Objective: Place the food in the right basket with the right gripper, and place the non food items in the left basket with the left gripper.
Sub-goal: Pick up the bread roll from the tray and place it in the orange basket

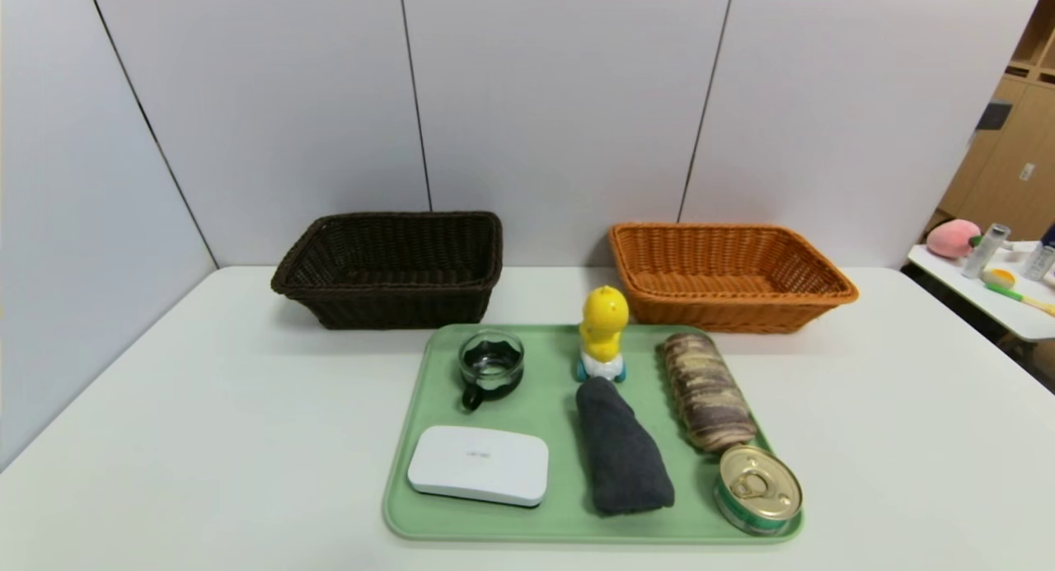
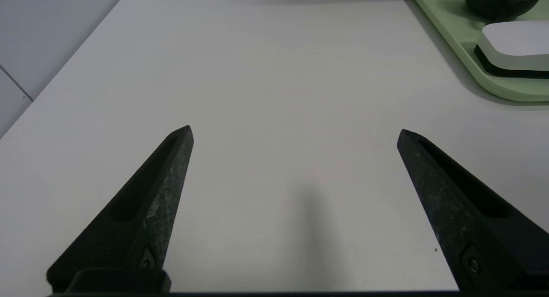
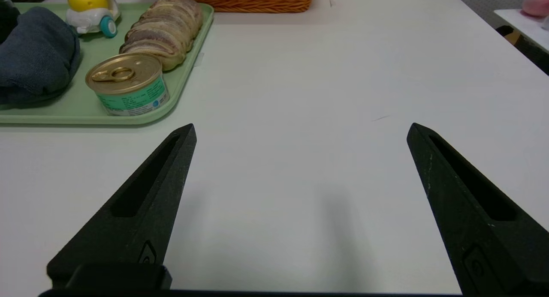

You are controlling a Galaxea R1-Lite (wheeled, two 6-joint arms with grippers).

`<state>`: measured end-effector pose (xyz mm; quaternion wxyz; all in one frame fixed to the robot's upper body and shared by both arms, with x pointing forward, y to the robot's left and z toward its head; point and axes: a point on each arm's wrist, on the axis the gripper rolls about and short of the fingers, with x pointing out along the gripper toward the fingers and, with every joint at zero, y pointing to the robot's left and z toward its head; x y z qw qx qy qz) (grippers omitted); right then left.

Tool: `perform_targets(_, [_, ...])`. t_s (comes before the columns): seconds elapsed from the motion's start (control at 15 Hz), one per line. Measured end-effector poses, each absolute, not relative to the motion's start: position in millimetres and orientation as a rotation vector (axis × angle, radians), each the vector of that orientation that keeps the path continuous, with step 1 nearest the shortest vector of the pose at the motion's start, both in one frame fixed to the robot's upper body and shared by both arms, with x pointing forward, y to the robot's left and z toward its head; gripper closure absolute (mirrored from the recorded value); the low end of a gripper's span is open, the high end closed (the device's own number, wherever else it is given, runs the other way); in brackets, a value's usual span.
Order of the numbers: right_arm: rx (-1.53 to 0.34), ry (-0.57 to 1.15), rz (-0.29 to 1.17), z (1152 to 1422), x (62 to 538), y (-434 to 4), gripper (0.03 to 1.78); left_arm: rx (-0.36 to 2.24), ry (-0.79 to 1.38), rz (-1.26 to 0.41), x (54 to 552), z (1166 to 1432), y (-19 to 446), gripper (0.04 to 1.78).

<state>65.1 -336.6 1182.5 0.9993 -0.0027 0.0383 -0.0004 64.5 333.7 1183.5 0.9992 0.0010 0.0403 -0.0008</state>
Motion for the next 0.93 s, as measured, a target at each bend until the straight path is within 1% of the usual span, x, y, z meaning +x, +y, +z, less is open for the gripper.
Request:
perform_targets(0.2, [-0.016, 0.063, 0.003, 1183.6, 65.3, -336.5, 0.11, 0.026, 0.078, -0.007, 64.4, 1184.0, 333.6, 0.13])
perform_targets(0.27, [-0.014, 0.016, 0.01, 1190.5, 64.5, -336.3, 0.11, 0.049, 0.046, -0.019, 62.8, 1190.8, 333.4, 0.13])
perform_targets(0.4, [-0.014, -0.092, 0.047, 1216.1, 57.3, -335.5, 0.11, 0.069, -0.022, -0.074, 57.3, 1211.5, 332.1, 0.13])
perform_targets(0.53, [-0.021, -0.125, 0.111, 1240.2, 53.2, -334.1, 0.11, 0.073, -0.035, -0.104, 57.8, 1235.4, 331.4, 0.13])
perform_targets(0.67, [-0.024, -0.136, 0.17, 1271.0, 55.3, -333.2, 0.11, 0.07, -0.036, -0.118, 68.4, 1269.1, 331.1, 0.13])
perform_targets(0.8, [-0.024, -0.125, 0.2, 1305.4, 67.9, -332.9, 0.11, 0.069, -0.041, -0.125, 90.9, 1304.9, 330.9, 0.13])
perform_targets(0.93, [-0.024, -0.118, 0.226, 1340.6, 92.5, -332.0, 0.11, 0.072, -0.069, -0.13, 122.7, 1341.3, 330.5, 0.13])
